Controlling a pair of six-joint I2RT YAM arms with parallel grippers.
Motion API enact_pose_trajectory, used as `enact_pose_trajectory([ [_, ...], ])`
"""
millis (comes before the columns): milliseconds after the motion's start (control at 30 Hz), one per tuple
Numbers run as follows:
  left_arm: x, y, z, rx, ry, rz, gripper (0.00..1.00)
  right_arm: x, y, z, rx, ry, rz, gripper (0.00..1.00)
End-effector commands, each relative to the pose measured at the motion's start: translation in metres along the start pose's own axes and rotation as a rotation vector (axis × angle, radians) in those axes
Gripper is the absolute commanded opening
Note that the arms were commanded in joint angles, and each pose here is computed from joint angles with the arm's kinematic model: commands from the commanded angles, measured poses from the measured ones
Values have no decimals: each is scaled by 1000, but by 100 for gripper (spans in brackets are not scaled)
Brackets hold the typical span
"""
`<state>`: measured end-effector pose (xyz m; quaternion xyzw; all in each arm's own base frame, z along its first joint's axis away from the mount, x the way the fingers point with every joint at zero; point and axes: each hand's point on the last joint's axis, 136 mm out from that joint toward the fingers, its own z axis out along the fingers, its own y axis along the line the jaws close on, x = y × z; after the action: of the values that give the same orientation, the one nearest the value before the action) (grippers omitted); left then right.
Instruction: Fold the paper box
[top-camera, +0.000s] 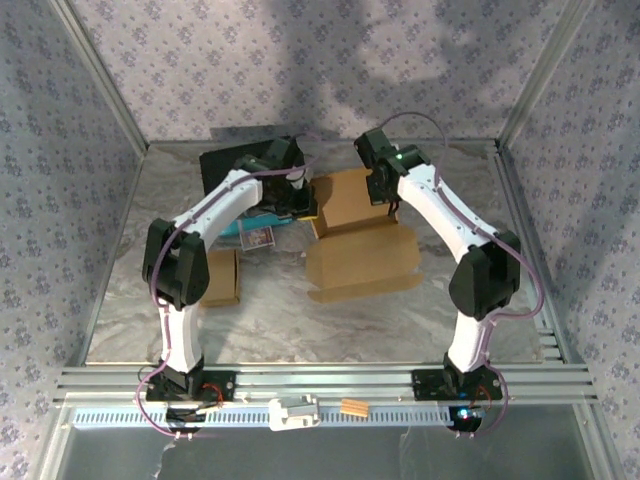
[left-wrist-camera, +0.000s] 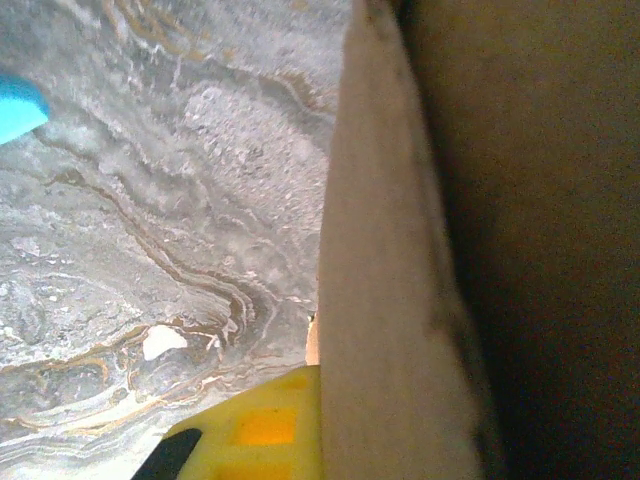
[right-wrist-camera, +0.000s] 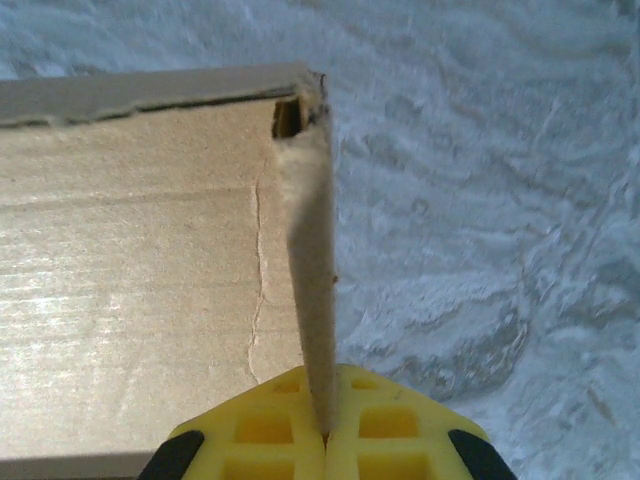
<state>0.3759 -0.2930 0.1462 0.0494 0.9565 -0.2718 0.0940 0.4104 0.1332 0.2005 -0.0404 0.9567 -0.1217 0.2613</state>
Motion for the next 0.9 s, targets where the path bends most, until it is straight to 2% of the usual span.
enact_pose_trajectory([
  [0,-12,16,17,-36,-62,-68,8,23,-9,2,22,39,40,0],
  [133,4,20,46,-39,-27,-69,10,50,-9,17,36,90,16,0],
  [300,10,30,67,-20,-45,-104,13,67,-6,25,38,93,-4,0],
  [867,4,38,94,6,-47,-78,23,72,3,28,39,92,-59,0],
])
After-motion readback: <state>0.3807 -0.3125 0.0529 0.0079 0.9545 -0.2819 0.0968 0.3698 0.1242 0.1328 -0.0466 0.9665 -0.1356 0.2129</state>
